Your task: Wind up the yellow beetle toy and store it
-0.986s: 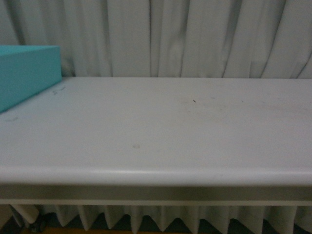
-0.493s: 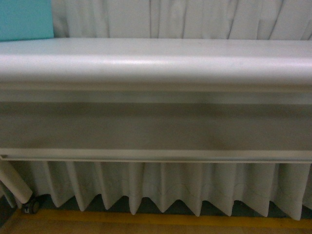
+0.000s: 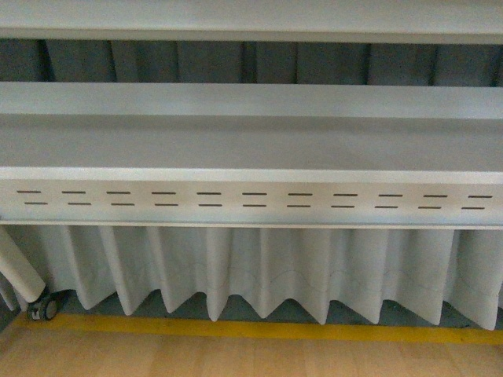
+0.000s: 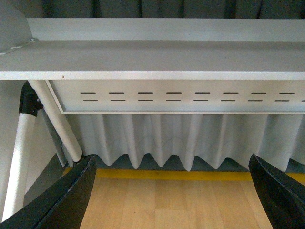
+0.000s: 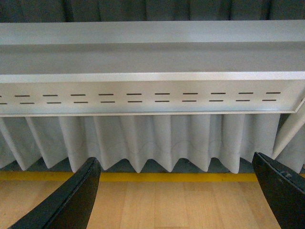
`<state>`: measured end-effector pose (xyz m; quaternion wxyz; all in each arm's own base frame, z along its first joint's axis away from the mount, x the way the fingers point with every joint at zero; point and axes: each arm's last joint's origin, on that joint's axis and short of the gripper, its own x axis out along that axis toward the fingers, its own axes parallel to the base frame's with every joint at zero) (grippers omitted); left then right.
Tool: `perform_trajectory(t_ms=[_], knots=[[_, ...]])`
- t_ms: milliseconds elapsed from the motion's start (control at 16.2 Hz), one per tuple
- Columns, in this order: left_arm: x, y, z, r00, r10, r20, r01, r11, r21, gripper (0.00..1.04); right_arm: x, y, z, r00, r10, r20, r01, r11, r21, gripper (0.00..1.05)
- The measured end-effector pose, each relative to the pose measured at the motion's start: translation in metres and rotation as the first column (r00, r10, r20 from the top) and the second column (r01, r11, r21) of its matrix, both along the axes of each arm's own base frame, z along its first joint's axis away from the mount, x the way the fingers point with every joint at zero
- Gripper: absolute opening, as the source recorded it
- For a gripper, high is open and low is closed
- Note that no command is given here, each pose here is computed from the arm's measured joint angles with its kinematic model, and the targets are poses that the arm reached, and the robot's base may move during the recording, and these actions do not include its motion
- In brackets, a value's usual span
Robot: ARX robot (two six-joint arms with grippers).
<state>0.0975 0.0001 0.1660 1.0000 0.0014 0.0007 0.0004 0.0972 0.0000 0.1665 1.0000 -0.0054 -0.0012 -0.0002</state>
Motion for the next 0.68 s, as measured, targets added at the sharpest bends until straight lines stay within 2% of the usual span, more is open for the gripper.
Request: perform_trajectory(t_ms=[678], knots=[[0.0000,0.0000,0.0001,1.000,0.000,0.002,0.000,1.000,0.000,0.98,0.0000,0.0000,0.0001,1.000,0.000,0.001,0.000,1.000,0.000,0.98]])
